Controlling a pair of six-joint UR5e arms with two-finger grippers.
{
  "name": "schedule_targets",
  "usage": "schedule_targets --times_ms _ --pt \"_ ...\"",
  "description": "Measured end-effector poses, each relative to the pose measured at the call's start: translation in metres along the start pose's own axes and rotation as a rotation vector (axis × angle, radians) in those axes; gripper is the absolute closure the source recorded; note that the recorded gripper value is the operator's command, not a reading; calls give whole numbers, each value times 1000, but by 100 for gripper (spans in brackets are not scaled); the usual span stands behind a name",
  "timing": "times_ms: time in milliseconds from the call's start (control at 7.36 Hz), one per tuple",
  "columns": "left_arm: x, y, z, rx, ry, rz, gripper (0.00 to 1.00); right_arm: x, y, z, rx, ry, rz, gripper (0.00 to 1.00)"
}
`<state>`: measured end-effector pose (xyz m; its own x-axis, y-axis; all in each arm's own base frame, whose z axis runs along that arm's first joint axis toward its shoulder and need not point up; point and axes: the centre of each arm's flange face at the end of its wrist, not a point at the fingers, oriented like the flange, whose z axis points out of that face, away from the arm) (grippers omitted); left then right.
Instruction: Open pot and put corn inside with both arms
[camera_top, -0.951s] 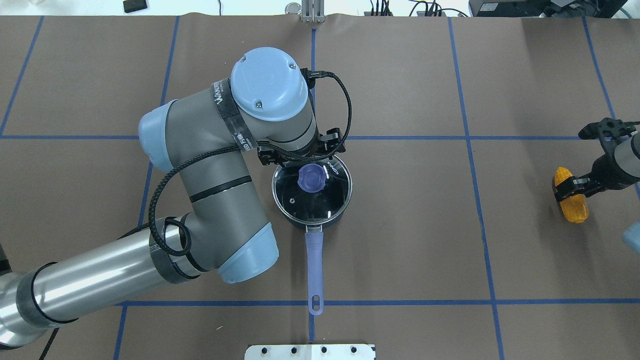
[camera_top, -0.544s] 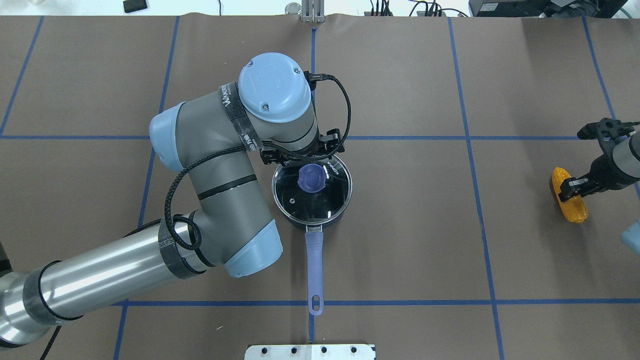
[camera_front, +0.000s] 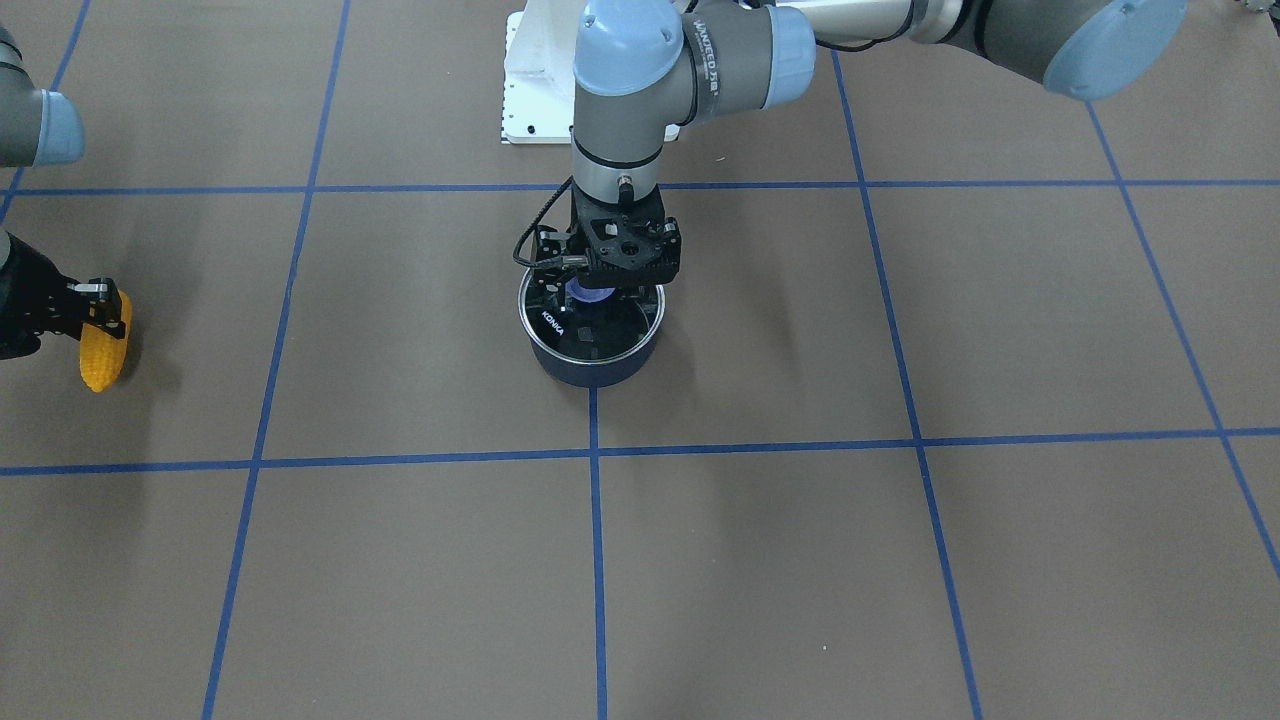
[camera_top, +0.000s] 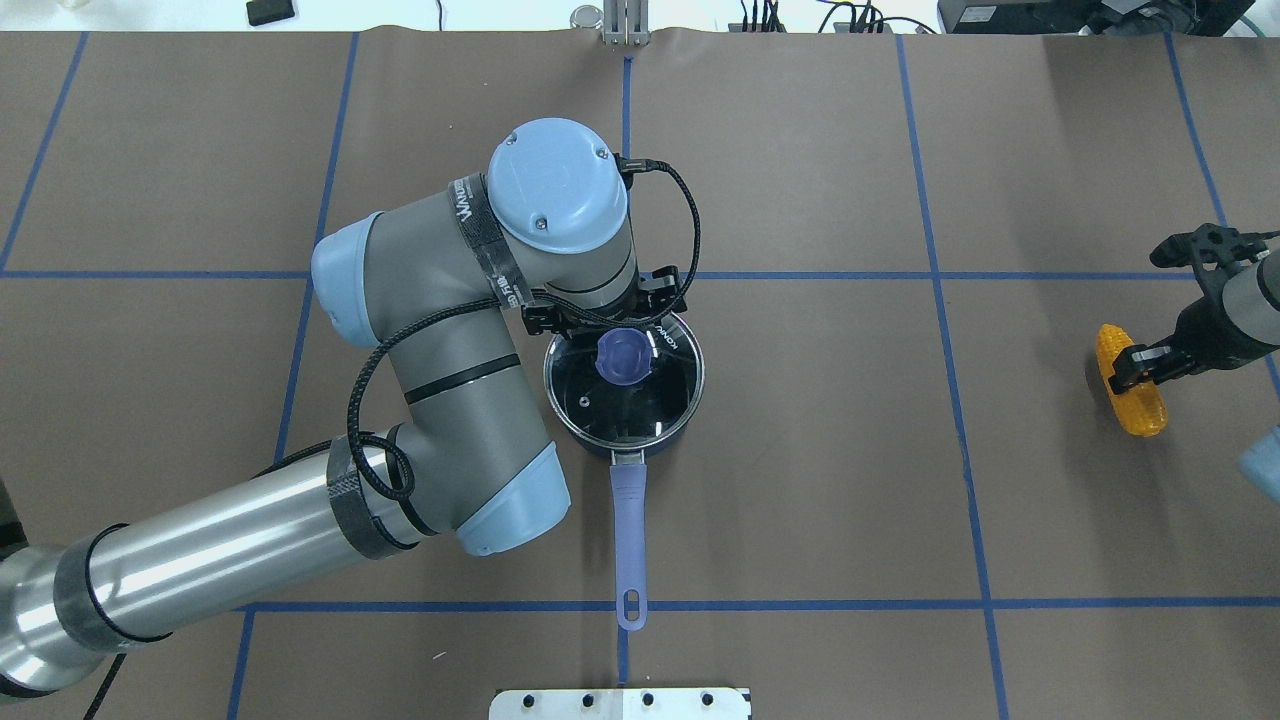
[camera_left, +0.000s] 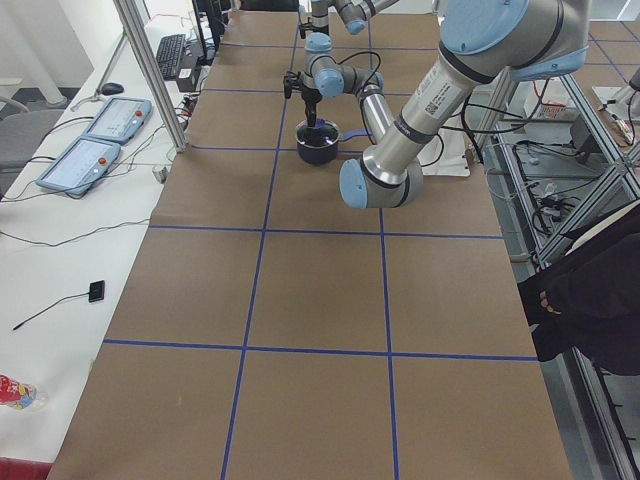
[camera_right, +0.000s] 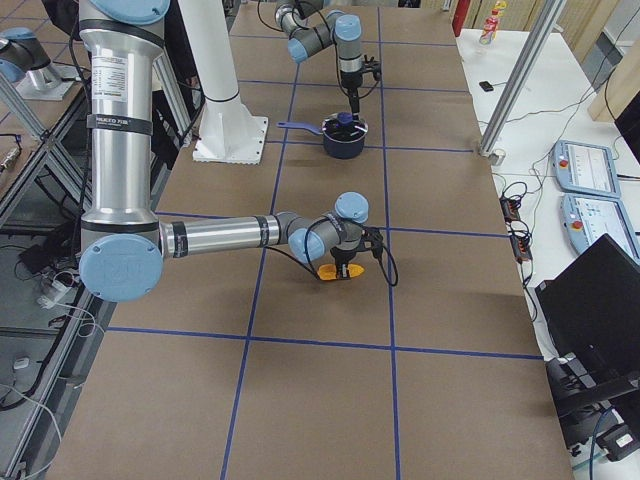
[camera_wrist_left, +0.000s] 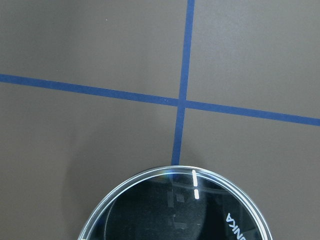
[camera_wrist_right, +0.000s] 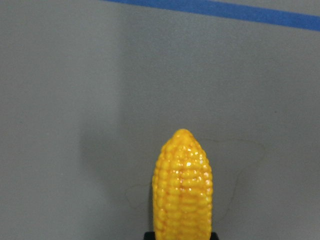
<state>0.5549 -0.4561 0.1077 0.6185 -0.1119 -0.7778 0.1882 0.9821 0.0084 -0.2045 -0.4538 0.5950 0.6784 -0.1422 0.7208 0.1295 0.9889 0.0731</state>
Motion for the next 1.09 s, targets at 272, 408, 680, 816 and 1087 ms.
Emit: schedule_targets --times_ms 272,408,680,816,1087 --pt "5 15 7 -8 -4 17 22 -2 -11 -16 9 -40 14 83" --pt "7 21 11 -12 -6 24 39 -1 -16 -23 10 -50 26 83" --pt "7 25 14 -15 -11 29 56 -4 -22 -31 14 -67 33 83" --pt "7 24 15 -15 -12 32 57 -8 -27 -36 17 -78 33 83" --pt "7 24 1 -10 6 49 57 -27 -43 -50 16 -82 42 83"
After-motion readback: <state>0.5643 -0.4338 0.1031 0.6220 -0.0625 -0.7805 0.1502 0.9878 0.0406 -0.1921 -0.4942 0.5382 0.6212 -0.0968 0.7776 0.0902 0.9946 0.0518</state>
